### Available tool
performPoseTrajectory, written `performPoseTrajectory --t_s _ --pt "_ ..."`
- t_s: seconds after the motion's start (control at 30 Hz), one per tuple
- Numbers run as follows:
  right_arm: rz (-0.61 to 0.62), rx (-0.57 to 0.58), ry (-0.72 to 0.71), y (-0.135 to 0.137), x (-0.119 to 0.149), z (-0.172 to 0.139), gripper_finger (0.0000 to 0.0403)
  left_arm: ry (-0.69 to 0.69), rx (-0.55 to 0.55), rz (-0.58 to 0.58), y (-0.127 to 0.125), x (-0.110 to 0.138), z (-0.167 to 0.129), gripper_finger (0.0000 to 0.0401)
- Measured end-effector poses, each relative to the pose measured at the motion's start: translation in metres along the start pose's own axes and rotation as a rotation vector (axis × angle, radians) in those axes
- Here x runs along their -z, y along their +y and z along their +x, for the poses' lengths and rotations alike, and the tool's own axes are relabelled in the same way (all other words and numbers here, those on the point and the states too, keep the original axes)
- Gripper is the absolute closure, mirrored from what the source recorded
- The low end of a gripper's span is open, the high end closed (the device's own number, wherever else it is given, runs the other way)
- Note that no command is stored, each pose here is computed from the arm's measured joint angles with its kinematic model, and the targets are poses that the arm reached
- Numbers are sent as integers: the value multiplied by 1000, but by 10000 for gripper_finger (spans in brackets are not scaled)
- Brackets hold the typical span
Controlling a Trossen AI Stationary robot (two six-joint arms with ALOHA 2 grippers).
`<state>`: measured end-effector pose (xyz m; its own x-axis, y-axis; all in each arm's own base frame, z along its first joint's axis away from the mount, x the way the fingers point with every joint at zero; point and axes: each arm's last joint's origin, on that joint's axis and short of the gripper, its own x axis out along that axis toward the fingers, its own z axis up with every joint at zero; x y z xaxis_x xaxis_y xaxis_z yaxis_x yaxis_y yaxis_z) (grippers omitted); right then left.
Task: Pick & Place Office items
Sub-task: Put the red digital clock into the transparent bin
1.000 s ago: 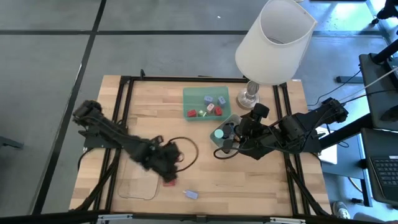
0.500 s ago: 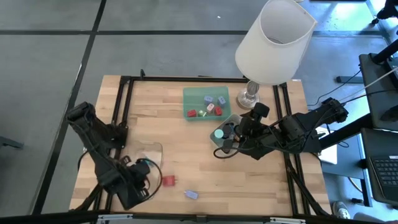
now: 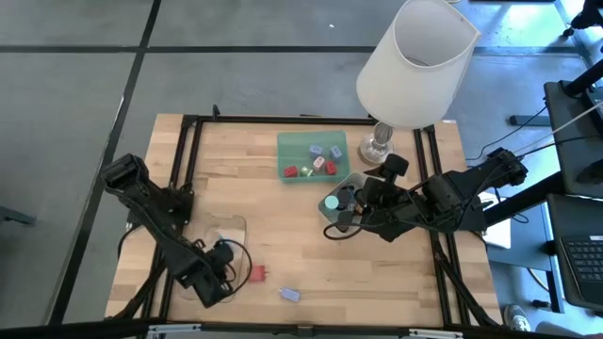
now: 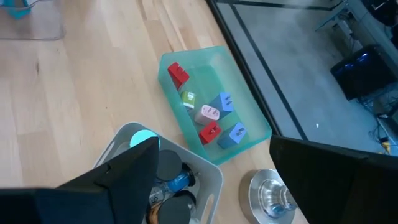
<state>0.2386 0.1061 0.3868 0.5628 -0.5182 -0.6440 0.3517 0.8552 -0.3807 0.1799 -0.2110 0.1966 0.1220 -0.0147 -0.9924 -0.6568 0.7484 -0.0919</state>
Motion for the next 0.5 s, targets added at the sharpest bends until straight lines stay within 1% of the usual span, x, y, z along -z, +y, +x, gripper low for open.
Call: performPoseTrajectory --t_s 0.1,0.17,0.23,0.37,0.5 --pt "0 16 -11 0 0 0 92 2 -38 -20 7 -5 9 256" --pt "0 17 -11 0 0 0 92 21 -40 -23 9 -8 13 256" --pt "0 17 -11 0 0 0 92 45 -20 -12 10 -9 18 256" --pt "-1 17 -11 0 0 0 92 69 53 25 7 -11 26 256" --pt "1 17 -11 0 0 0 92 60 52 28 8 -12 28 256"
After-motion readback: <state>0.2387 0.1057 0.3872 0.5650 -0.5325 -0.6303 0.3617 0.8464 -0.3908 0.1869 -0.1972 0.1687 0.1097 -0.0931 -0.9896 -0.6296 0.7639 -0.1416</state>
